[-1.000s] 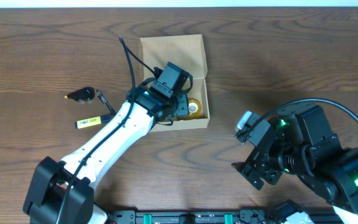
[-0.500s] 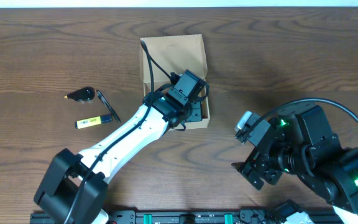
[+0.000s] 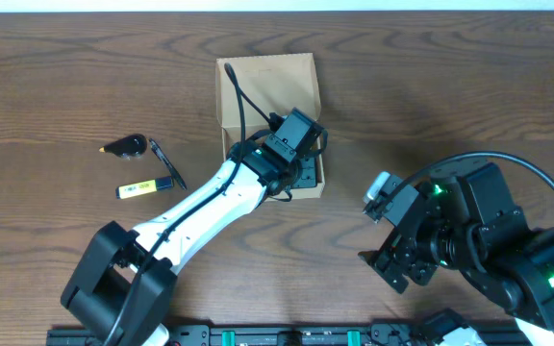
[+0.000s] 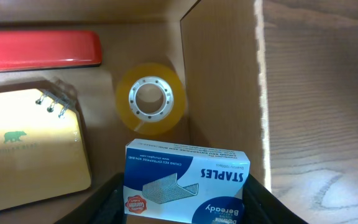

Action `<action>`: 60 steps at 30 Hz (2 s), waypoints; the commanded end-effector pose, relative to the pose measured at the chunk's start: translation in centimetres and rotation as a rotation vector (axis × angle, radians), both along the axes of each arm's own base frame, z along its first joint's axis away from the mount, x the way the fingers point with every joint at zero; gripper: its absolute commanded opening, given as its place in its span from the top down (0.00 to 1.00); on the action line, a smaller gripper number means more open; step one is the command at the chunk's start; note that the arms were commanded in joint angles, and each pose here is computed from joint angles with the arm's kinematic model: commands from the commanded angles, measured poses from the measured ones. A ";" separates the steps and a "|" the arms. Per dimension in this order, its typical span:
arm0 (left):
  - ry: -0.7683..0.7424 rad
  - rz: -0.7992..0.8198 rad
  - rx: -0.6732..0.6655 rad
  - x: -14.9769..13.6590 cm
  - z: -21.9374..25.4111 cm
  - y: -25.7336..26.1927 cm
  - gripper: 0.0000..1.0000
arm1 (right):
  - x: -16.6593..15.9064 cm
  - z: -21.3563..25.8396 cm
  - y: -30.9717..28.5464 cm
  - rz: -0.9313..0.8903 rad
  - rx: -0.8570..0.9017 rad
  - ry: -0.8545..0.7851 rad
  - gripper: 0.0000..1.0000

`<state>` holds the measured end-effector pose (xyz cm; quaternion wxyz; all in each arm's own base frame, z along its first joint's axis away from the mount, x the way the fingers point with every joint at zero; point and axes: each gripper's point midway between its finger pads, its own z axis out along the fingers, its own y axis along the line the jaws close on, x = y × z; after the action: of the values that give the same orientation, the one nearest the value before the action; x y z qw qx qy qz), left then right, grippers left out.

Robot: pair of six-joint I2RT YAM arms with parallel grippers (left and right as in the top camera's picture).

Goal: Pack container
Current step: 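Carry the staples box into the box and release it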

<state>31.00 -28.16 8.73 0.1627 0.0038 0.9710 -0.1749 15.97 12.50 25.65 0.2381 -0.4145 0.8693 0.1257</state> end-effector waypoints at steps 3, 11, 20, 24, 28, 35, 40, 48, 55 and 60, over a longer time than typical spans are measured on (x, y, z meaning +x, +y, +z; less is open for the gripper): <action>-0.021 -0.005 -0.015 0.6 0.8 -0.7 0.53 | 0.1 0.0 -0.1 -0.018 0.004 0.007 0.01; -0.022 -0.009 -0.012 0.6 0.7 -0.7 0.53 | 0.1 0.0 -0.1 -0.018 0.004 0.007 0.01; -0.011 -0.023 0.003 0.6 -0.2 -0.7 0.51 | 0.1 0.0 -0.1 -0.018 0.004 0.007 0.01; -0.009 -0.030 -0.001 0.6 -0.2 -0.8 0.48 | 0.1 0.0 -0.1 -0.018 0.004 0.007 0.01; -0.009 -0.038 -0.001 0.5 -0.2 -0.9 0.41 | 0.1 0.0 -0.1 -0.018 0.004 0.007 0.01; -0.010 -0.054 -0.001 0.4 -0.2 -0.9 0.38 | 0.1 0.0 -0.1 -0.018 0.004 0.007 0.01; -0.029 -0.080 0.017 1.1 0.7 -0.5 0.37 | 0.1 0.0 -0.1 -0.018 0.004 0.007 0.01; -0.114 -0.106 0.082 3.8 6.6 0.7 0.36 | 0.1 0.0 -0.1 -0.018 0.004 0.007 0.01; -0.171 -0.098 0.145 4.5 11.4 1.9 0.32 | 0.1 0.0 -0.1 -0.018 0.004 0.007 0.01; -0.158 -0.100 0.150 4.1 12.2 2.1 0.32 | 0.1 0.0 -0.1 -0.018 0.004 0.007 0.01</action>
<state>34.77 -26.50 20.43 0.2206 0.0730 0.9650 -0.1215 15.97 12.50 25.65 0.2381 -0.4145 0.8693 0.1257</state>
